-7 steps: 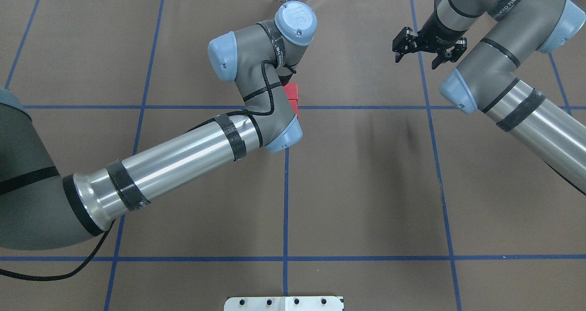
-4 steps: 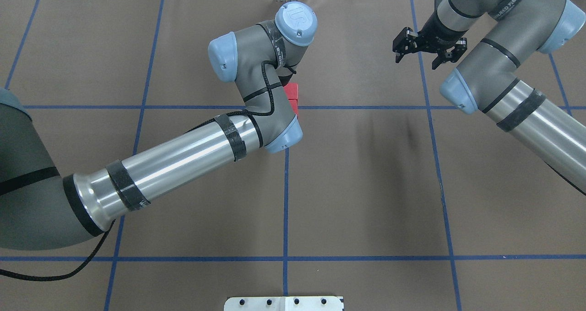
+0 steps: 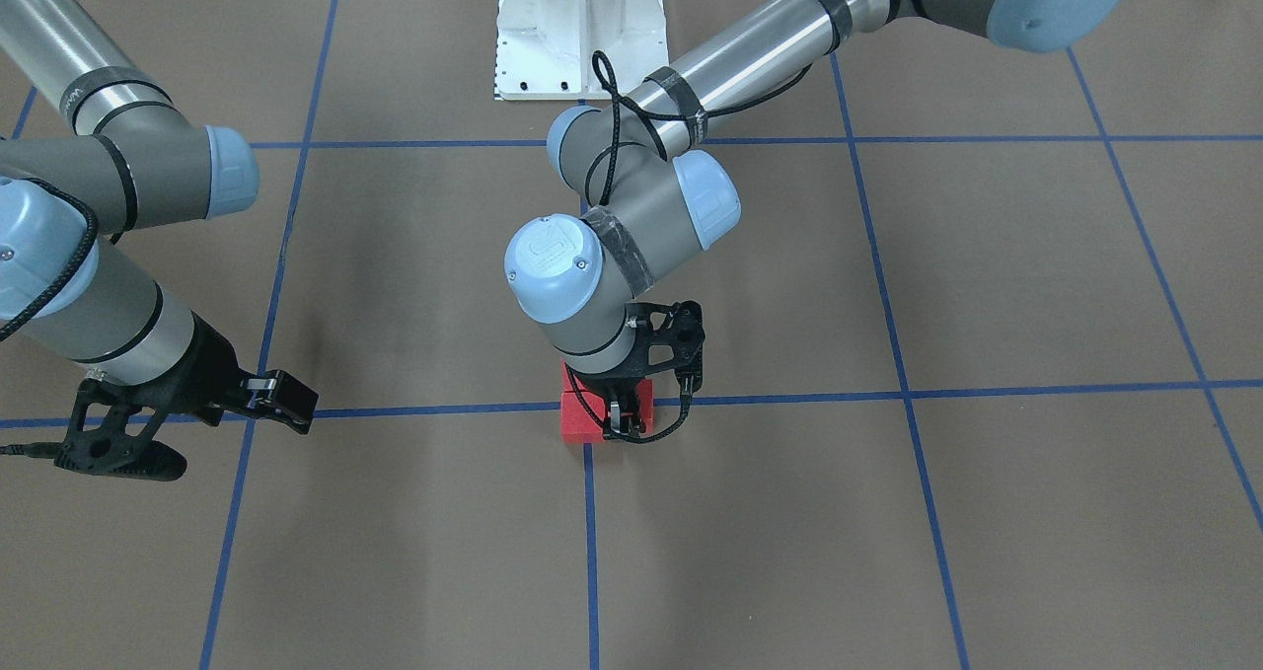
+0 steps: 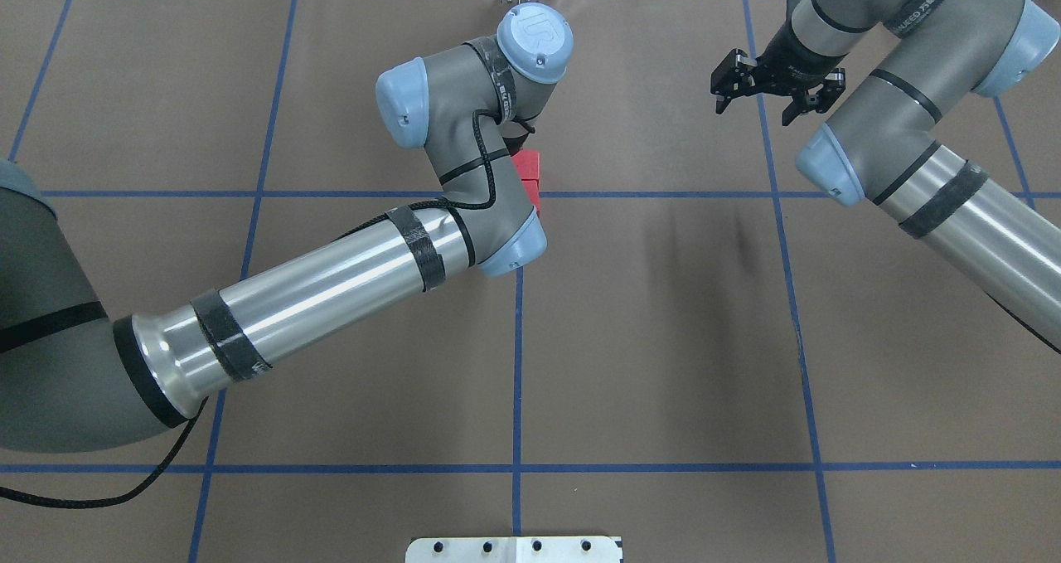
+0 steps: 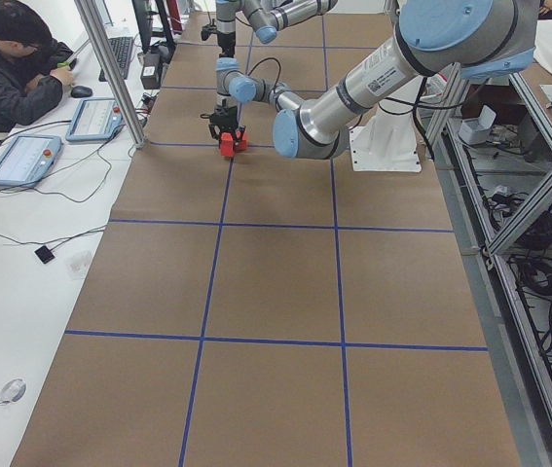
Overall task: Form red blocks into L shape at center
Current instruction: 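Hold the cube down against the center cubes with the left gripper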
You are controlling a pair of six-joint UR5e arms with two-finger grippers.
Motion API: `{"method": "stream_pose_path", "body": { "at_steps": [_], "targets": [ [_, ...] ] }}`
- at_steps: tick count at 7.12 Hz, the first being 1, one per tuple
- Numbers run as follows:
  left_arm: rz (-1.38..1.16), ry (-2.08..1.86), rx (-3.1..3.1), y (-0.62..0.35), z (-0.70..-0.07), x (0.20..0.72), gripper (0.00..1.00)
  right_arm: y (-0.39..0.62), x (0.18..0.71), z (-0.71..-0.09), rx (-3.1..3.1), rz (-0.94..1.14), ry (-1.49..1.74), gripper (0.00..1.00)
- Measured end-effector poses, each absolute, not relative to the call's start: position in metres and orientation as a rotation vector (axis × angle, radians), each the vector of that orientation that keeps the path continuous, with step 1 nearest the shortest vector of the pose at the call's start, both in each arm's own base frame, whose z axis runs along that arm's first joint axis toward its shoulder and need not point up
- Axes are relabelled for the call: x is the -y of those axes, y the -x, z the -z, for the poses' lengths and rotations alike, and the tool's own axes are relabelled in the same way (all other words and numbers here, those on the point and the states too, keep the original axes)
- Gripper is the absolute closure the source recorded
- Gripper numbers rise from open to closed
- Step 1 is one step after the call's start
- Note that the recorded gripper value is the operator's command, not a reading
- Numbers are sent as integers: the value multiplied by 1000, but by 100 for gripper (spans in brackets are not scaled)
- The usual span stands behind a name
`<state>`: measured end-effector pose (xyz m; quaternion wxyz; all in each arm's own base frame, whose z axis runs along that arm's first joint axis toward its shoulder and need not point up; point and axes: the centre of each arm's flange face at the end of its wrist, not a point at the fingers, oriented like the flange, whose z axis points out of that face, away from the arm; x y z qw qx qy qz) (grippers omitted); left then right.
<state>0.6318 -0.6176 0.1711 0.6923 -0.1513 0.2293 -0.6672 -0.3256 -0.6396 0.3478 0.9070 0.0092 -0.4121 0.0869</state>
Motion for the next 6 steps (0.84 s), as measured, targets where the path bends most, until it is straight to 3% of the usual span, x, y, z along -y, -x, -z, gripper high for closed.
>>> {"method": "stream_pose_path", "body": {
  "at_steps": [6],
  "targets": [
    [1536,317,-539,-631,-170,620,78,326,640,-351,846,-168,-23,1]
  ]
}}
